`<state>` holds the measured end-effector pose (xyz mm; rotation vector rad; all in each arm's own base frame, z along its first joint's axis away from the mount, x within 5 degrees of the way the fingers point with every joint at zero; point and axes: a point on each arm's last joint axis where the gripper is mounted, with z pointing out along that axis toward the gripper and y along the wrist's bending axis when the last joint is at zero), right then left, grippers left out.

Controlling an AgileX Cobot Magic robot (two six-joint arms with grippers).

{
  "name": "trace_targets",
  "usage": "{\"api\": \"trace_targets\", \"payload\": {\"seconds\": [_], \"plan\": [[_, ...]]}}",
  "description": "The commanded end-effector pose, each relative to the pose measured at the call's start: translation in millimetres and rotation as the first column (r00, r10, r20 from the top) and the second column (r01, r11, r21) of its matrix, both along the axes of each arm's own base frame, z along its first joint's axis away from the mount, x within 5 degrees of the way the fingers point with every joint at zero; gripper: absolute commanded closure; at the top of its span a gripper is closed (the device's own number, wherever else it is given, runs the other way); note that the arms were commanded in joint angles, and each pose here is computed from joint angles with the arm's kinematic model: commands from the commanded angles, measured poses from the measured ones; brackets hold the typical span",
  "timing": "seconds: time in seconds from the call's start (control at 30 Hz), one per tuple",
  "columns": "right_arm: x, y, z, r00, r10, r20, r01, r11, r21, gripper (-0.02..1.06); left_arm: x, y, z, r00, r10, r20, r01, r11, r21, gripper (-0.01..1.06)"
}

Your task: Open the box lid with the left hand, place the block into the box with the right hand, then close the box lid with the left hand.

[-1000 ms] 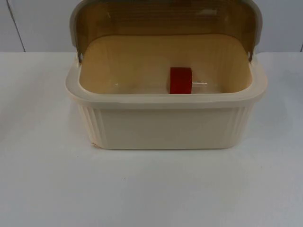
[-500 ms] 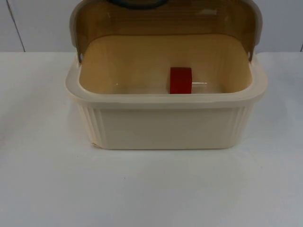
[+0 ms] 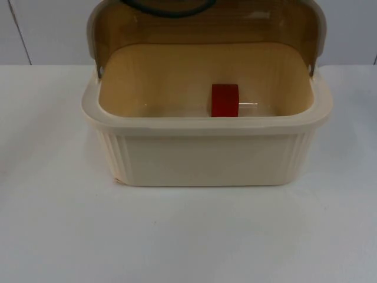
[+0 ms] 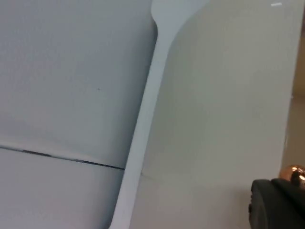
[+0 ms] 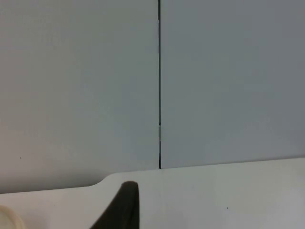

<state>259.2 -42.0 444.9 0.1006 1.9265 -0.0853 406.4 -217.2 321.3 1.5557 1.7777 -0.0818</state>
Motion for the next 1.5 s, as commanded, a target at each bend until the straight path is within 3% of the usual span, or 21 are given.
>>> {"api": "trace_targets", "payload": {"seconds": [0.0,0.23,0.77,1.33,1.47], "plan": [[-3.1,-0.1,6.0,1.0,-0.004,0.026,0.004,1.0,-0.002,-0.01,-0.5,-4.0,3.7,1.0,-0.004,0.019,0.005,1.0,-0.027,1.05],[-3.1,0.1,6.1,1.0,-0.003,0.026,0.003,1.0,0.002,-0.01,3.4,-3.9,-3.7,0.998,0.019,0.056,-0.017,0.999,-0.04,1.05],[-3.0,0.1,6.3,1.0,-0.003,0.028,0.003,1.0,0.002,-0.01,-5.8,-1.6,-24.8,0.997,0.004,-0.079,-0.003,1.0,0.011,1.05],[-3.0,0.1,6.3,1.0,-0.003,0.028,0.003,1.0,0.002,-0.01,-16.5,-18.8,-24.5,0.984,0.074,-0.162,-0.082,0.996,-0.045,1.05],[-3.1,0.1,6.2,1.0,-0.004,0.028,0.004,1.0,0.004,-0.01,-22.2,-17.1,-35.9,0.981,0.073,-0.181,-0.074,0.997,0.0,1.05]]}}
